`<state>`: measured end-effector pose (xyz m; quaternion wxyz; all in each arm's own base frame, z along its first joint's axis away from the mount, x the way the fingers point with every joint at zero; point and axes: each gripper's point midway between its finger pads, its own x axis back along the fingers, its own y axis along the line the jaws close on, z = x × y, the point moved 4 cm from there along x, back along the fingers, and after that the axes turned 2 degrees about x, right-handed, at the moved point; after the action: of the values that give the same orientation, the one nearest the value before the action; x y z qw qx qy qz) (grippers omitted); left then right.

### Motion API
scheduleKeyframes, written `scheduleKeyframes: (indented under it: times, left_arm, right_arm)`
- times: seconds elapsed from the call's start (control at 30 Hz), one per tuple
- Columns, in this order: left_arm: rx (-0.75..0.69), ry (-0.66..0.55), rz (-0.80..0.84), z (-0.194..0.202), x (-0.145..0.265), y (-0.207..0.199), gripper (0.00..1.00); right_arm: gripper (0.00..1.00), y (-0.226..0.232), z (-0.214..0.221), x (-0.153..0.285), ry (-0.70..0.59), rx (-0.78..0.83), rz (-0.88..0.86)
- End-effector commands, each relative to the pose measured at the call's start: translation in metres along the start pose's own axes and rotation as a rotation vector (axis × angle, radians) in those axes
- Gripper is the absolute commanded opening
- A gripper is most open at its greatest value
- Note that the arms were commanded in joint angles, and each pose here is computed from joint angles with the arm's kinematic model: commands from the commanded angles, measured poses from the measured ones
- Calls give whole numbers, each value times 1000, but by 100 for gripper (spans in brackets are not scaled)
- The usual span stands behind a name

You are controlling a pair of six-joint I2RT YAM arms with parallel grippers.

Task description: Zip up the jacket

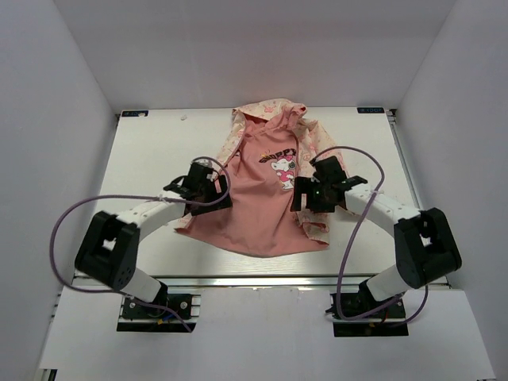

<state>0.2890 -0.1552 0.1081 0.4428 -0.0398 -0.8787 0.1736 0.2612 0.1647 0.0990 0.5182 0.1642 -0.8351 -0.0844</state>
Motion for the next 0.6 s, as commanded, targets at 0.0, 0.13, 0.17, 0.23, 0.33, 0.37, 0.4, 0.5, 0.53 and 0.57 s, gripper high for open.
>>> scheduleKeyframes:
  times: [0.0, 0.13, 0.17, 0.23, 0.33, 0.37, 0.4, 0.5, 0.53, 0.57]
  left_arm:
    - [28, 28, 95, -1, -25, -19, 98]
    - [32, 63, -11, -8, -65, -8, 98]
    - [39, 48, -12, -21, -71, -13, 98]
    - [65, 72, -66, -25, -95, 1, 98]
    - [96, 27, -85, -59, -118, 12, 98]
    - [100, 11, -85, -71, -121, 13, 98]
    - [95, -30, -55, -96, -121, 4, 98]
    - [51, -96, -28, -133, -117, -6, 98]
    - [39, -97, -16, -136, -115, -9, 98]
    - [26, -112, 5, -143, -107, -14, 98]
  right_arm:
    - [89, 13, -29, -12, -88, 57, -71]
    - [89, -11, -49, -45, -52, 71, 121]
    - [90, -13, -55, -48, -54, 81, 140]
    - [89, -20, -75, -61, -65, 97, 183]
    - [89, -21, -108, -71, -81, 118, 184]
    - [89, -19, -117, -71, -94, 129, 175]
    - [89, -19, -124, -70, -96, 137, 175]
    - [89, -8, -151, -58, -139, 182, 158]
    - [89, -8, -153, -50, -141, 193, 166]
    - [89, -6, -152, -45, -140, 200, 164]
